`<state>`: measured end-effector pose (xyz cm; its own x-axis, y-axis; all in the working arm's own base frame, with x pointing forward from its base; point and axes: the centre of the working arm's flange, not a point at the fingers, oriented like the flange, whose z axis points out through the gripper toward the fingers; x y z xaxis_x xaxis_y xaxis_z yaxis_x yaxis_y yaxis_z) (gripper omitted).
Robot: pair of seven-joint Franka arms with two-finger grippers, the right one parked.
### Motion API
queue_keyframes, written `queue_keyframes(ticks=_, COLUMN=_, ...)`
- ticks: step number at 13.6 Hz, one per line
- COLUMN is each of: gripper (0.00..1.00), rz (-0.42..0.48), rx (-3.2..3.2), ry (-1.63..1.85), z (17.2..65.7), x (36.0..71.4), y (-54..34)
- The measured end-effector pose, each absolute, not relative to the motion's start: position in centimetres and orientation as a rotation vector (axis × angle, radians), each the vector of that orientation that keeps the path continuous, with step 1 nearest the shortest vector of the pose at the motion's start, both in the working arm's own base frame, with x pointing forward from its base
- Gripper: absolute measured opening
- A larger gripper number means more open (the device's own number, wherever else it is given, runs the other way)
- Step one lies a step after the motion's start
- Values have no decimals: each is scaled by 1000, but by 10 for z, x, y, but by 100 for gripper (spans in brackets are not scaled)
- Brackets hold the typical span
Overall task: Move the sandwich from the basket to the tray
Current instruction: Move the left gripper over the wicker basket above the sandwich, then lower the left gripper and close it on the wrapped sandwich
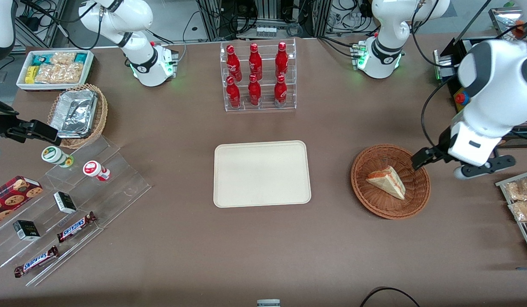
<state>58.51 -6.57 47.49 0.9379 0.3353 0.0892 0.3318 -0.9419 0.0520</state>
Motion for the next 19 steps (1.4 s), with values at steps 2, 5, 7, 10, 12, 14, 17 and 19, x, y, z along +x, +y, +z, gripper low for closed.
queue_keyframes(ticks=2, gripper=100, rz=155, rx=3027, ry=651, z=447, x=581, y=-65)
queue_keyframes(ticks=5, gripper=100, rz=131, rx=2992, ry=802, z=424, x=575, y=-61)
queue_keyframes(ticks=7, gripper=100, rz=146, rx=2960, ry=884, z=410, x=575, y=-61)
queue_keyframes(ticks=10, gripper=100, rz=157, rx=2929, ry=959, z=373, x=563, y=-62)
queue_keyframes(ticks=12, gripper=100, rz=142, rx=2913, ry=1014, z=356, x=554, y=-61)
queue_keyframes(ticks=14, gripper=100, rz=121, rx=2895, ry=1081, z=349, x=550, y=-61)
queue_keyframes(ticks=17, gripper=100, rz=104, rx=2868, ry=1157, z=343, x=547, y=-61)
queue_keyframes(ticks=19, gripper=100, rz=114, rx=2846, ry=1195, z=336, x=546, y=-63)
